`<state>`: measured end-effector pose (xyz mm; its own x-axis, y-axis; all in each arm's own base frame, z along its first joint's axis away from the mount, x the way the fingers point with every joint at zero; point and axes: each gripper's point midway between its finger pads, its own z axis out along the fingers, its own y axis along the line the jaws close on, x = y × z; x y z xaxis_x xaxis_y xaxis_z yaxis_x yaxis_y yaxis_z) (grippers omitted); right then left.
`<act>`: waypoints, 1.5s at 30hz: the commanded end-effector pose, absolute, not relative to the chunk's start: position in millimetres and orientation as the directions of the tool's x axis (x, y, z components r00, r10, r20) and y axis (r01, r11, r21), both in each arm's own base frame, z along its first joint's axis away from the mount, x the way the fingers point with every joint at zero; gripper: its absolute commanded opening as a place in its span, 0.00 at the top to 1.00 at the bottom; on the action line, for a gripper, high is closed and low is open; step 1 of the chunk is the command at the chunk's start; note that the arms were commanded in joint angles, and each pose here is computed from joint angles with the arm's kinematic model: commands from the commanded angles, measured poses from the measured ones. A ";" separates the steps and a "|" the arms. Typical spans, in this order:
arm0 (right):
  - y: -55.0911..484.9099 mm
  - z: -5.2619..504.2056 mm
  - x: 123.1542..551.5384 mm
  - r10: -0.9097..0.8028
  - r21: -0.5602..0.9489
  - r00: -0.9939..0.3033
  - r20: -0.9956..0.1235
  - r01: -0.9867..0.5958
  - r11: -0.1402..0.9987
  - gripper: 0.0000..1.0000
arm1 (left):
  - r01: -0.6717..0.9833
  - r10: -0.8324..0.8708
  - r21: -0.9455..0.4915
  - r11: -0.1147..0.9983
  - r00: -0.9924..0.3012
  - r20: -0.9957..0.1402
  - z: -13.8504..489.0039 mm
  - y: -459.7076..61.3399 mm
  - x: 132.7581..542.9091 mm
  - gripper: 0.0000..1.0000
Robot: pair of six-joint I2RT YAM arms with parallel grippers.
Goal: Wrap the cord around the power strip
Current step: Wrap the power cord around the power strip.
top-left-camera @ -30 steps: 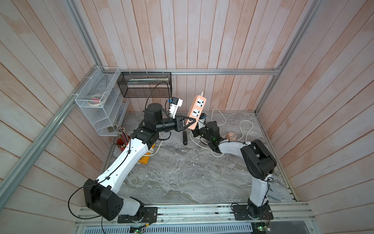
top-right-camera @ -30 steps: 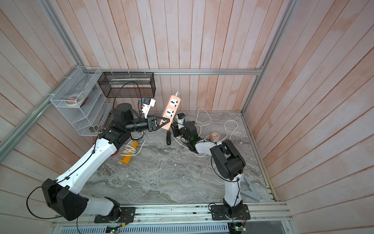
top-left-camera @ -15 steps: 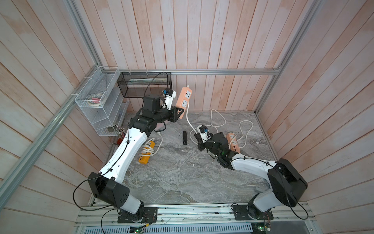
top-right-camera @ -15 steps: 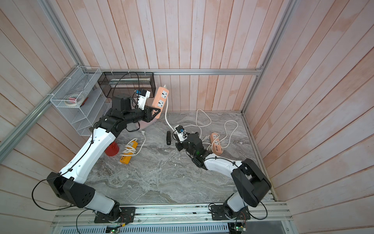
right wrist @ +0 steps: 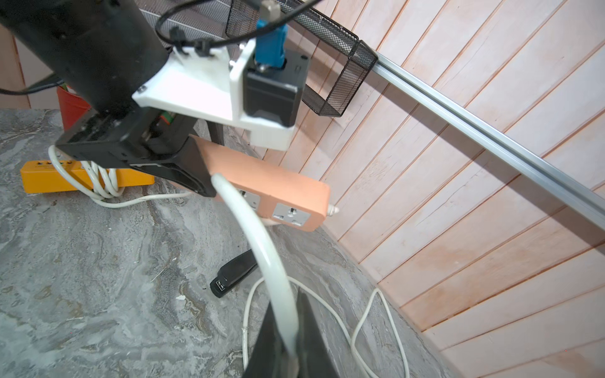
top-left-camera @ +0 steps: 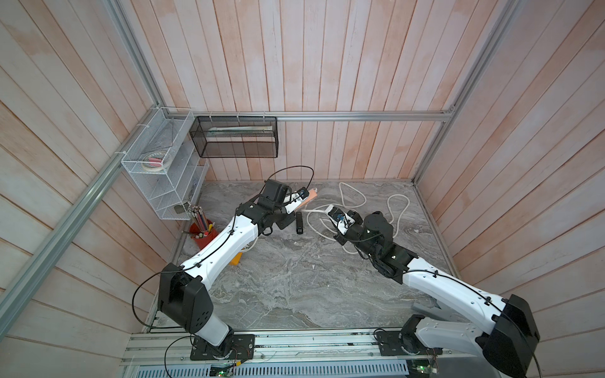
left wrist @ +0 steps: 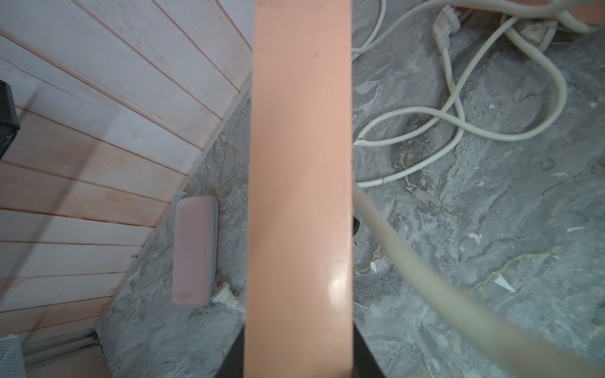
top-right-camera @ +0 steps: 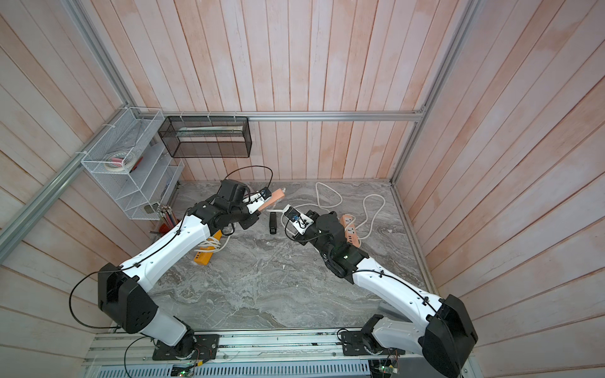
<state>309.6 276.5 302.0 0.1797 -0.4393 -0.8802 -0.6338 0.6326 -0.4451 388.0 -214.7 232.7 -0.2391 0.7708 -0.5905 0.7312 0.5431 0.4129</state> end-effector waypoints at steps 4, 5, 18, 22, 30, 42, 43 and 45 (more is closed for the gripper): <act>281.4 361.3 314.7 -0.410 -0.492 0.285 -0.866 -0.624 0.606 1.00 | 0.815 0.794 0.427 0.392 -0.065 -0.604 241.5 -229.2 358.0 1.00; 280.5 363.2 321.2 -0.419 -0.497 0.282 -0.863 -0.621 0.606 1.00 | 0.833 0.794 0.410 0.372 -0.056 -0.606 239.3 -232.3 351.5 1.00; 266.6 350.9 398.4 -0.261 -0.225 0.113 -0.959 -0.862 0.454 1.00 | 0.910 0.616 0.378 0.169 0.202 -0.762 284.4 -287.2 270.3 1.00; 273.4 330.6 406.0 -0.178 -0.104 0.033 -0.983 -0.907 0.407 0.90 | 0.903 0.492 0.391 0.179 0.262 -0.830 319.8 -294.7 257.1 1.00; 277.3 294.4 421.7 0.034 0.104 -0.100 -0.994 -0.881 0.461 0.54 | 0.863 0.307 0.358 0.357 0.254 -0.917 382.7 -291.7 266.5 1.00; 278.6 228.4 448.1 0.080 0.178 -0.163 -0.983 -0.784 0.595 0.46 | 0.831 0.236 0.261 0.492 0.162 -0.958 413.1 -272.6 288.7 1.00; 279.5 225.0 449.4 0.090 0.186 -0.165 -0.982 -0.775 0.604 0.50 | 0.828 0.230 0.253 0.501 0.155 -0.961 414.6 -270.6 290.7 1.00; 283.8 218.3 449.5 0.097 0.195 -0.172 -0.980 -0.765 0.614 0.65 | 0.820 0.223 0.238 0.521 0.139 -0.965 416.1 -266.4 296.7 1.00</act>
